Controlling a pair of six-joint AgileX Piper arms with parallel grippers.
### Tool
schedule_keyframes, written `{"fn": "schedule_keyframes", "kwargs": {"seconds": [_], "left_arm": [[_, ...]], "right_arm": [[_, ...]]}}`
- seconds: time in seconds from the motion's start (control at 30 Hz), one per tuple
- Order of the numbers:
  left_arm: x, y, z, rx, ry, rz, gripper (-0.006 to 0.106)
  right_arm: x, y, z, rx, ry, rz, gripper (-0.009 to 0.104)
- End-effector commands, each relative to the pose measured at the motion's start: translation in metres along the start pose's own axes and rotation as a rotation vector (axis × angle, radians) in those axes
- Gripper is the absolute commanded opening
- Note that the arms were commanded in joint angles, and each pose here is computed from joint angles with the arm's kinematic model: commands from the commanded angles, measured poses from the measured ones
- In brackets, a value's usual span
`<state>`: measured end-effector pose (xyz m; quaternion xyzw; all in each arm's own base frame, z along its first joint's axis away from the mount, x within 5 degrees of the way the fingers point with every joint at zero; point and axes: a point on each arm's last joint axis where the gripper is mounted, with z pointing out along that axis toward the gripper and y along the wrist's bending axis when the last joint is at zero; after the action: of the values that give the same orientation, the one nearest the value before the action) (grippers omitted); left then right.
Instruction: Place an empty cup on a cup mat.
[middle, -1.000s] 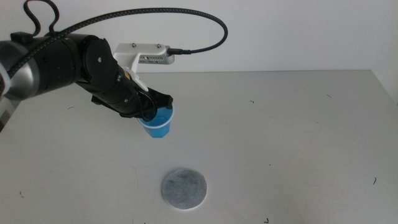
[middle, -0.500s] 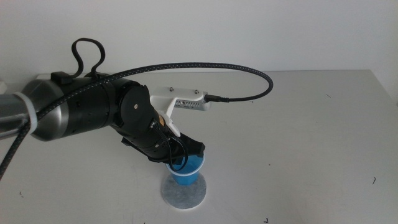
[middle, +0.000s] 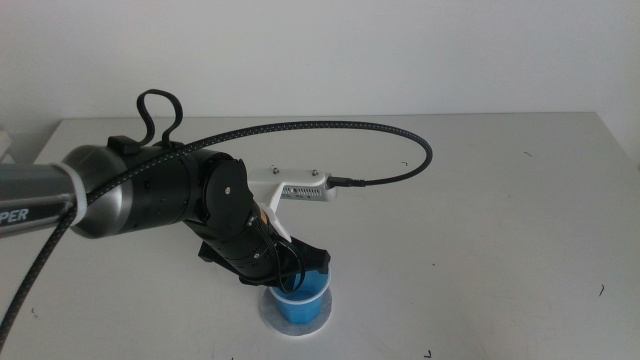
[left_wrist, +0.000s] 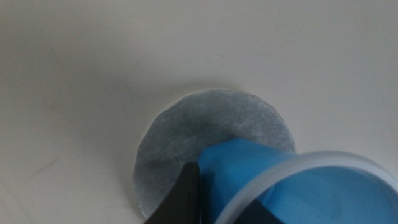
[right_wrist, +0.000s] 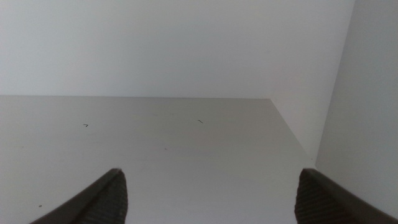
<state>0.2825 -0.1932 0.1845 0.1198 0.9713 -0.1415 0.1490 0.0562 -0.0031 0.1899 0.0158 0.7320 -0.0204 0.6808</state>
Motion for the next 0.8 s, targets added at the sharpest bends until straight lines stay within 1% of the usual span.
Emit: {"fn": "schedule_keyframes", "kwargs": {"seconds": [0.0,0.1,0.27,0.3,0.37,0.4,0.57,0.77], "left_arm": [[-0.009,-0.007,-0.016,0.035,-0.078,-0.014,0.011],[-0.009,-0.007,-0.016,0.035,-0.079,-0.014,0.031],[-0.01,-0.007,-0.018,0.031,-0.082,0.0,0.075],[-0.01,-0.007,-0.022,0.03,-0.093,0.011,0.09],[-0.011,-0.008,-0.028,0.029,-0.11,0.03,0.103],[-0.011,-0.008,-0.033,0.032,-0.12,0.04,0.105],[-0.01,-0.012,-0.066,0.045,-0.192,0.074,0.105],[-0.005,-0.019,-0.121,0.13,-0.332,0.009,0.105]], "right_arm": [[-0.012,0.0,-0.003,-0.002,-0.109,-0.017,0.094],[-0.012,0.0,-0.003,-0.002,-0.109,-0.017,0.094],[-0.012,0.0,-0.003,-0.002,-0.109,-0.017,0.094],[-0.012,0.0,-0.003,-0.002,-0.109,-0.017,0.094],[-0.012,0.0,-0.003,-0.002,-0.109,-0.017,0.094],[-0.012,0.0,-0.003,-0.002,-0.109,-0.017,0.094],[-0.012,0.0,-0.003,-0.002,-0.109,-0.017,0.094],[-0.012,0.0,-0.003,-0.002,-0.109,-0.017,0.094]]}}
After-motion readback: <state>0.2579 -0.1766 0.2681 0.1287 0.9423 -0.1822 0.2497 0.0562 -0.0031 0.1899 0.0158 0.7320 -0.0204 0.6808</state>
